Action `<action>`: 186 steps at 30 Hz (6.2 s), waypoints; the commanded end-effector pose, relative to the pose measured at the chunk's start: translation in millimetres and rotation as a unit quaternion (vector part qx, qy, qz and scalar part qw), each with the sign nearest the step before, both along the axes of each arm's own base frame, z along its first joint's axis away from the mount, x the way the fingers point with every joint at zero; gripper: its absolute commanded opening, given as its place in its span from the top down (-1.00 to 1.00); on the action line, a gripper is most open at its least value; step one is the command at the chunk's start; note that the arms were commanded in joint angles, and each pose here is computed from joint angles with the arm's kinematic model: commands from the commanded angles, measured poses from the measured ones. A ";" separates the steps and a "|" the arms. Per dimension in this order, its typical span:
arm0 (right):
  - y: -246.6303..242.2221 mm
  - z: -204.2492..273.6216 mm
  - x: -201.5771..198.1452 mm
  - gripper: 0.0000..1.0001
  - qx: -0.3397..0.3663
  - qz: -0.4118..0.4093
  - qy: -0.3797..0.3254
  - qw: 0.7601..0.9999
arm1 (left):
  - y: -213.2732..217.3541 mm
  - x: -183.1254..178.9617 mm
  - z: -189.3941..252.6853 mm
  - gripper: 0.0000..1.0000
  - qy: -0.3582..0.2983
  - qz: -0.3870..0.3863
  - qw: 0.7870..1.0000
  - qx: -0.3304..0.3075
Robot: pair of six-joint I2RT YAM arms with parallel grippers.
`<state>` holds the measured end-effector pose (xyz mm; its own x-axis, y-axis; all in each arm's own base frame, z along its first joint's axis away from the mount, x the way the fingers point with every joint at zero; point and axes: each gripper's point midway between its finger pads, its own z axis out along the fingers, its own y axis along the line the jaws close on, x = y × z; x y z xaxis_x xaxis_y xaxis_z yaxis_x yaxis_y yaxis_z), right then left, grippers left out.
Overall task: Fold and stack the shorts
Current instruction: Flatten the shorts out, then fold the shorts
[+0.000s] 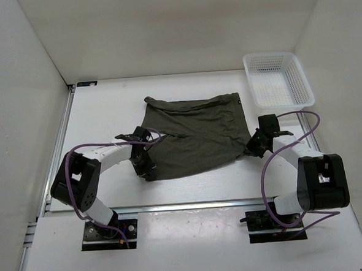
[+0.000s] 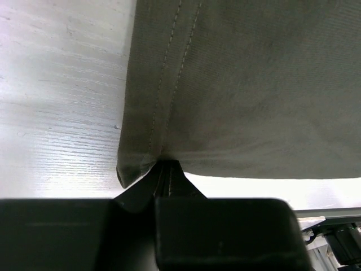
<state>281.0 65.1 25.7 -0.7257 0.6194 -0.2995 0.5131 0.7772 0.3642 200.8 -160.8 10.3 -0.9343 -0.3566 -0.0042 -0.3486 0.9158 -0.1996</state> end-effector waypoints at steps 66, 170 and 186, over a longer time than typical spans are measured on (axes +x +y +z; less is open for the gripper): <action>-30.5 151.4 59.1 1.00 -0.120 0.040 -0.120 0.985 | 9.4 184.6 161.2 0.79 -0.222 0.033 0.973 0.051; 83.9 118.0 53.1 0.33 -0.006 0.221 -0.088 0.971 | 132.6 156.5 57.7 -1.00 -0.120 0.088 0.989 -0.016; 71.2 135.0 39.6 0.33 -0.027 0.209 -0.095 0.973 | 133.1 183.3 33.5 0.72 -0.111 0.137 0.984 -0.007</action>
<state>320.6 140.0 140.3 -0.8597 0.2749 -0.4305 0.0997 0.9169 0.3864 353.4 -36.4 19.0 -0.8085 -0.5850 -0.0642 -0.5448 0.7852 -0.2945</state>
